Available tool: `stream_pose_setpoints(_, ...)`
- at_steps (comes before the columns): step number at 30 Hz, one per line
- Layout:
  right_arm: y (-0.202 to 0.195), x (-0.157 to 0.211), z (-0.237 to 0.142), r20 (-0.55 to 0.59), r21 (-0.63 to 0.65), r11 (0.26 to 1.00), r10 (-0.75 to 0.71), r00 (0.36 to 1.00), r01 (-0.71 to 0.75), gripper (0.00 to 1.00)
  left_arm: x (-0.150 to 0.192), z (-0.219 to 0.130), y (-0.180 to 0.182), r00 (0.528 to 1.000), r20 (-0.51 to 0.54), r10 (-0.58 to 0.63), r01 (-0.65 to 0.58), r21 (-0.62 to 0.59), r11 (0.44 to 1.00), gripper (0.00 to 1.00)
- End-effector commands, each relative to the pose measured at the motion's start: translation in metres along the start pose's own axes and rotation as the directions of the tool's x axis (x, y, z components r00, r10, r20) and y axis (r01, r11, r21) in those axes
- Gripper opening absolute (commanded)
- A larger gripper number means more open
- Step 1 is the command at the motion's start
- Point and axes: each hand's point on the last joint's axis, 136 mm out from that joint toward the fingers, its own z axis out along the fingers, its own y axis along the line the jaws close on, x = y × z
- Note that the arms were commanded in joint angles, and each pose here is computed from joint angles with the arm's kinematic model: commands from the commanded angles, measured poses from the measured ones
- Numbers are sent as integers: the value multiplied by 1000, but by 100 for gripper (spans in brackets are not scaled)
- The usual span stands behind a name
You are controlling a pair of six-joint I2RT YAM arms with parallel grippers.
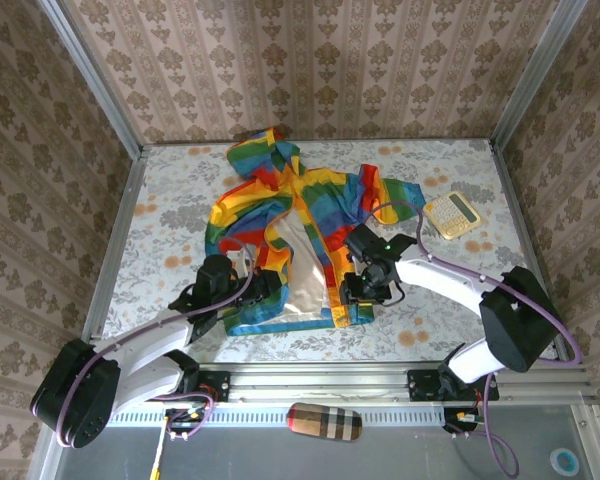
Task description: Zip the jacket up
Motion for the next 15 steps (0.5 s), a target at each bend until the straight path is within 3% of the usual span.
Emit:
stream_pose_setpoints(1, -15, 12, 10, -33, 73, 997, -16, 999, 19, 42, 3, 0, 6, 1000, 1, -11, 11, -21, 1000, 0)
stream_pose_setpoints(9, -11, 11, 34, -69, 74, 997, -21, 997, 26, 41, 2, 4, 4, 1000, -8, 0, 0, -27, 1000, 0)
stream_pose_setpoints(13, -3, 6, 34, -59, 68, 996, -49, 997, 53, 16, 3, 4, 6, 1000, -12, 1, -1, -32, 1000, 0)
stream_pose_setpoints(15, 2, 2, 30, -41, 63, 996, -65, 997, 67, 8, 4, 4, 8, 1000, -10, 0, 0, -36, 999, 0)
